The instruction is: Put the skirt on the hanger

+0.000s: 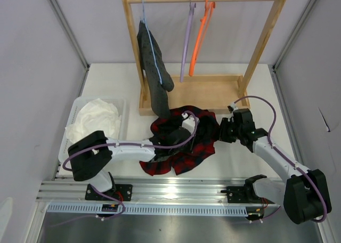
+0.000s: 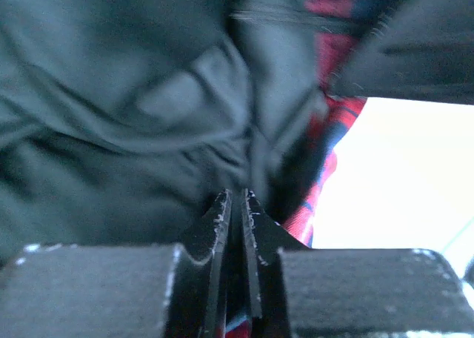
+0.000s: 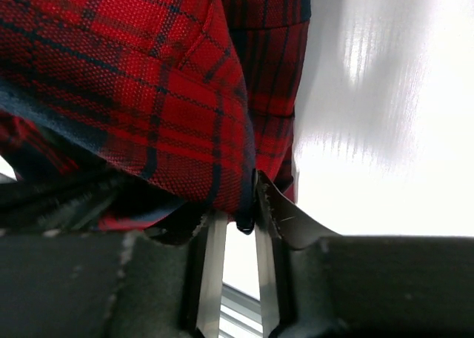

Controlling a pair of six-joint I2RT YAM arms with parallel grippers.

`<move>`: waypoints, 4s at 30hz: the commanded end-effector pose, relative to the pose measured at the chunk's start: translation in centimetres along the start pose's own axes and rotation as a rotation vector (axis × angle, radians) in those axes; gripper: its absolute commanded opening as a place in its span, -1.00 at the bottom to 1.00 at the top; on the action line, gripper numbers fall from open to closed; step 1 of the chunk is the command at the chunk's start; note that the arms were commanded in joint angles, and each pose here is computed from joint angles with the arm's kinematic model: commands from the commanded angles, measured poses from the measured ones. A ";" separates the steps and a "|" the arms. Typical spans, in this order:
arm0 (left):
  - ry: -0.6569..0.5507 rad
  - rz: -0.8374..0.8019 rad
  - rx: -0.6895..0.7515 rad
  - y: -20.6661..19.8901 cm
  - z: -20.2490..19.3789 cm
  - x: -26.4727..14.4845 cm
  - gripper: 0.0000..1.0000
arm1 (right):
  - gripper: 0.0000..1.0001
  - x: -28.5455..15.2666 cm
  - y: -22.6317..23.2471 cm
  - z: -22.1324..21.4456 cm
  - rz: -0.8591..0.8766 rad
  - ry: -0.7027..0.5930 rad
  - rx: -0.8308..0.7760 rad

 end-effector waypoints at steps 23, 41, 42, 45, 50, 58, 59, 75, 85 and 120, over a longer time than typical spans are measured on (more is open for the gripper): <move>0.161 -0.093 -0.245 0.2 -10.7 -2.3 -1.00 | -0.35 1.1 0.8 1.7 -0.030 -0.016 0.157; 0.143 -0.030 -0.267 0.1 -9.3 1.7 -1.00 | -0.21 -6.9 6.7 3.9 0.074 -0.212 0.161; 0.135 -0.027 -0.262 -0.1 -9.0 1.9 -1.00 | -0.22 -5.8 6.5 3.6 0.049 -0.185 0.157; 0.122 -0.007 -0.238 -0.3 -8.3 2.4 -1.00 | -0.30 -3.4 6.1 3.0 0.028 -0.124 0.135; 0.115 0.027 -0.258 0.7 -8.0 2.5 -1.00 | -0.42 -1.2 1.7 1.5 -0.180 -0.062 0.173; 0.094 0.054 -0.282 2.6 -7.1 1.4 -1.00 | -0.55 2.4 -2.2 -3.1 -0.229 0.049 0.301; 0.088 0.041 -0.279 2.4 -6.6 1.3 -1.00 | -0.56 2.9 -2.4 -3.6 -0.236 0.071 0.301; -0.054 -0.215 -0.081 -3.7 3.4 -4.8 -0.41 | -0.51 0.9 -0.9 -0.8 -0.148 -0.028 0.269; -0.258 -0.260 -0.060 -5.5 11.6 -12.0 -0.19 | -0.52 -1.7 -0.2 1.2 -0.117 -0.103 0.264; -0.808 -0.056 -0.001 -4.1 43.3 -18.6 0.18 | -0.52 -6.4 2.3 5.4 -0.052 -0.212 0.190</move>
Point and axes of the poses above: each gripper's point midway between its finger pads, its own x axis out along the fingers, its own y axis along the line the jaws close on, z = x × y, the point moved 4 cm from there along -x, back along the fingers, and after that the axes turned 11 degrees about -x, right-handed, at the moved point
